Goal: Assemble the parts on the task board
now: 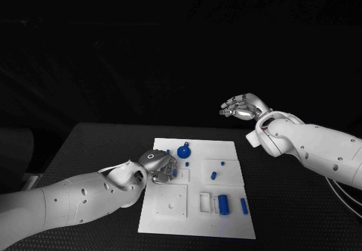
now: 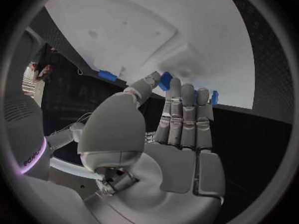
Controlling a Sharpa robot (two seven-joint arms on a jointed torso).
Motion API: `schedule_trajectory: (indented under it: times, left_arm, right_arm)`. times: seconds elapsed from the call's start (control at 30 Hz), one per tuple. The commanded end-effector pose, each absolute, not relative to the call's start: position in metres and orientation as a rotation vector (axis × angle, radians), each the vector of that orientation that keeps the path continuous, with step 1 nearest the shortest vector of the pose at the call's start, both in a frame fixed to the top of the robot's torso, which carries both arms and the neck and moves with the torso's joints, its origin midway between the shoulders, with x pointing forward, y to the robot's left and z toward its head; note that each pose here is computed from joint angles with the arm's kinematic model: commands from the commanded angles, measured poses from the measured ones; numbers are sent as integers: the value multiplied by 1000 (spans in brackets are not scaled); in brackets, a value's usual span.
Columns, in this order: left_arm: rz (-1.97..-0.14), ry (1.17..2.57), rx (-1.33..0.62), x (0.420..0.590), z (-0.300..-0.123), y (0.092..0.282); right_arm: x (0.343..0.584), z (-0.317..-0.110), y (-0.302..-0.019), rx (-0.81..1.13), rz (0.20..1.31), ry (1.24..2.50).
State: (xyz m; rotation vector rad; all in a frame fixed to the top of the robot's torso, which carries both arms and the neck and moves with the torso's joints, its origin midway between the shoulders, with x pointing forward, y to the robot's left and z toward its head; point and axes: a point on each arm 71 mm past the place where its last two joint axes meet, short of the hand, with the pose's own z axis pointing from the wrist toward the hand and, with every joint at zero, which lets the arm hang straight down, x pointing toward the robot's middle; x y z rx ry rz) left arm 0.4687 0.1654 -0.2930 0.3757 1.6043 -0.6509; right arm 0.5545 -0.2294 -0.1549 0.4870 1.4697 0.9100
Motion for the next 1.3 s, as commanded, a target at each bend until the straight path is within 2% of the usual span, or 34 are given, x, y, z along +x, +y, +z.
schedule_trajectory:
  times: [0.03,0.3,0.67,0.93,1.3]
  left_arm:
    - [-672,1589,363,468,-290,164]
    - [-696,1600,346,470,-287,163]
    - [-747,1683,310,470,-281,163]
    - [-731,1732,321,471,-285,163]
    - [-709,1731,345,476,-287,165]
  right_arm:
    - [554,-155,-228,472,925,1473]
    - [554,-155,-229,472,925,1473]
    - [554,-155,-229,473,925,1473]
    - [554,-155,-229,472,926,1473]
    - [553,-155,-229,472,926,1472]
